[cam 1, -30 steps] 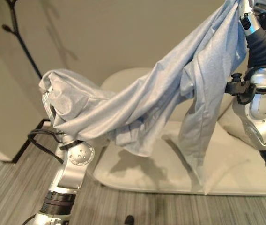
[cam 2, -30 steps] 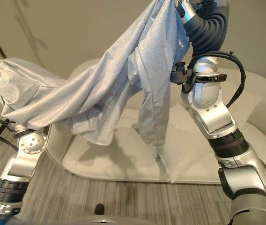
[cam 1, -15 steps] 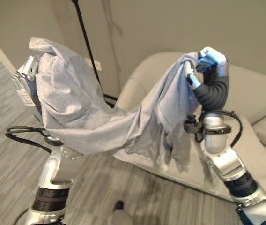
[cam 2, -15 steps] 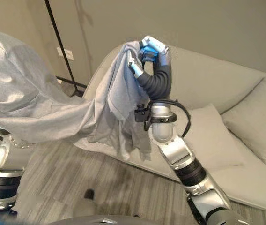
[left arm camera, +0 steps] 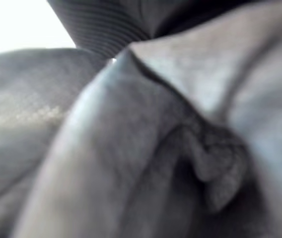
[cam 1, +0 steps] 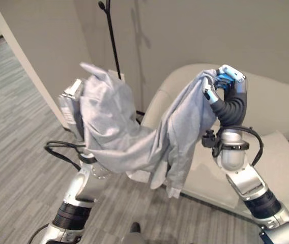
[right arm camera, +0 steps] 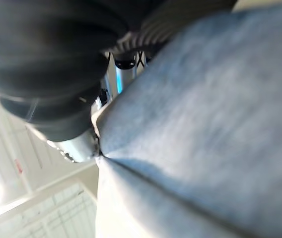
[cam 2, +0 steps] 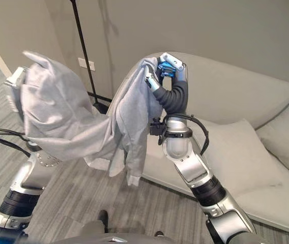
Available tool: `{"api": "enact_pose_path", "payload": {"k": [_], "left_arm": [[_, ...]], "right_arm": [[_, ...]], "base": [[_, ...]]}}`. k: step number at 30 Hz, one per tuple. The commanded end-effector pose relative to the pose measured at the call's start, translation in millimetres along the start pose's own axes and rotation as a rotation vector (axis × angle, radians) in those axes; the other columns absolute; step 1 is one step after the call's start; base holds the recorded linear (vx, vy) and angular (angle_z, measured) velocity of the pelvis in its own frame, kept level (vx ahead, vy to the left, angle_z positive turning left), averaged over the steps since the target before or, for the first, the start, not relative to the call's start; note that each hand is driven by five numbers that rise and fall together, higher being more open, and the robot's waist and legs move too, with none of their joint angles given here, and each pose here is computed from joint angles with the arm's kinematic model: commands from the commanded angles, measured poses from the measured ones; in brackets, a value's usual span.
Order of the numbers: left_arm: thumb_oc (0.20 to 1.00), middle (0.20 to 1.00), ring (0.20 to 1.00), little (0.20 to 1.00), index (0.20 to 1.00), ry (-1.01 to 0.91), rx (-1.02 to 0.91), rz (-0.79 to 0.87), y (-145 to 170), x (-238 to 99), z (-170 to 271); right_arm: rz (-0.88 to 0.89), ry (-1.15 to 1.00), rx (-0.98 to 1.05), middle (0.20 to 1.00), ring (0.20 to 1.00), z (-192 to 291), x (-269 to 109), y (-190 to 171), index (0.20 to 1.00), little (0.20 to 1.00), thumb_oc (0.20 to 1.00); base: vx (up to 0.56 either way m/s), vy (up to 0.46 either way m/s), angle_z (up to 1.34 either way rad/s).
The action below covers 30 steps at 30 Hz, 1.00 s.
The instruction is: Hang the clothes on the sofa on the clothes rack.
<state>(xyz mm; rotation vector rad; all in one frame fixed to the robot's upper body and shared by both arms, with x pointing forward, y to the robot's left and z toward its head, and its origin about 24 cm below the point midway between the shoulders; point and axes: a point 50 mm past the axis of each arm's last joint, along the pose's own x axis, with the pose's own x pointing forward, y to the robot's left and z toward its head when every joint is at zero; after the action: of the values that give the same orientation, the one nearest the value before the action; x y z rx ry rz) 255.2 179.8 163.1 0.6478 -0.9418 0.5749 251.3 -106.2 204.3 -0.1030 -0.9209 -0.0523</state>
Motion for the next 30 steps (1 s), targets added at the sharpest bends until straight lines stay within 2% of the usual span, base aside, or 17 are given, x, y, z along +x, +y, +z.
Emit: {"api": "enact_pose_path", "payload": {"k": [1,7,13,18,20,21,23,24,25,30], "left_arm": [[0.2,0.2,0.2,0.2,0.2,-0.079,-0.02,0.049,6,14,8],[0.2,0.2,0.2,0.2,0.2,-0.089,-0.014,0.058,0,17,8],[0.2,0.2,0.2,0.2,0.2,-0.013,-0.078,-0.113,-21,-6,11],[0.2,0.2,0.2,0.2,0.2,-0.004,-0.139,-0.176,-37,-11,19],[0.2,0.2,0.2,0.2,0.2,0.024,-0.143,-0.191,-39,-16,18],[0.2,0.2,0.2,0.2,0.2,0.025,-0.142,-0.192,-39,-16,17],[0.2,0.2,0.2,0.2,0.2,0.056,-0.121,-0.245,-36,-21,12],[0.2,0.2,0.2,0.2,0.2,0.058,-0.12,-0.247,-36,-21,12],[0.2,0.2,0.2,0.2,0.2,0.088,-0.108,-0.279,-33,-27,8],[0.2,0.2,0.2,0.2,0.2,0.114,-0.097,-0.274,-25,-30,3]], "right_arm": [[-0.04,-0.112,-0.053,0.2,0.2,14,12,-8,0.2,0.2,0.2],[-0.035,-0.086,-0.061,0.2,0.2,8,16,5,0.2,0.2,0.2],[-0.059,-0.098,-0.161,0.2,0.2,6,9,-20,0.2,0.2,0.2],[-0.078,-0.113,-0.189,0.2,0.2,8,5,-29,0.2,0.2,0.2],[-0.064,0.014,-0.033,0.2,0.2,-3,-4,-22,0.2,0.2,0.2],[-0.062,0.016,-0.028,0.2,0.2,-3,-3,-22,0.2,0.2,0.2],[-0.001,0.196,0.218,0.2,0.2,-17,-15,-12,0.2,0.2,0.2],[0.0,0.199,0.22,0.2,0.2,-17,-16,-12,0.2,0.2,0.2],[0.046,0.307,0.352,0.2,0.2,-26,-29,-7,0.2,0.2,0.2],[0.02,0.397,0.376,0.2,0.2,-40,-45,-18,0.2,0.2,0.2]], "base": [[-0.01,0.38,-0.1],[-0.06,0.364,-0.12],[0.05,0.204,0.24],[0.07,0.045,0.18],[0.08,-0.034,0.26],[0.04,-0.034,0.08],[0.06,-0.036,-0.01],[0.12,-0.034,-0.08],[0.1,-0.01,-0.09],[0.06,-0.012,0.01]]}}
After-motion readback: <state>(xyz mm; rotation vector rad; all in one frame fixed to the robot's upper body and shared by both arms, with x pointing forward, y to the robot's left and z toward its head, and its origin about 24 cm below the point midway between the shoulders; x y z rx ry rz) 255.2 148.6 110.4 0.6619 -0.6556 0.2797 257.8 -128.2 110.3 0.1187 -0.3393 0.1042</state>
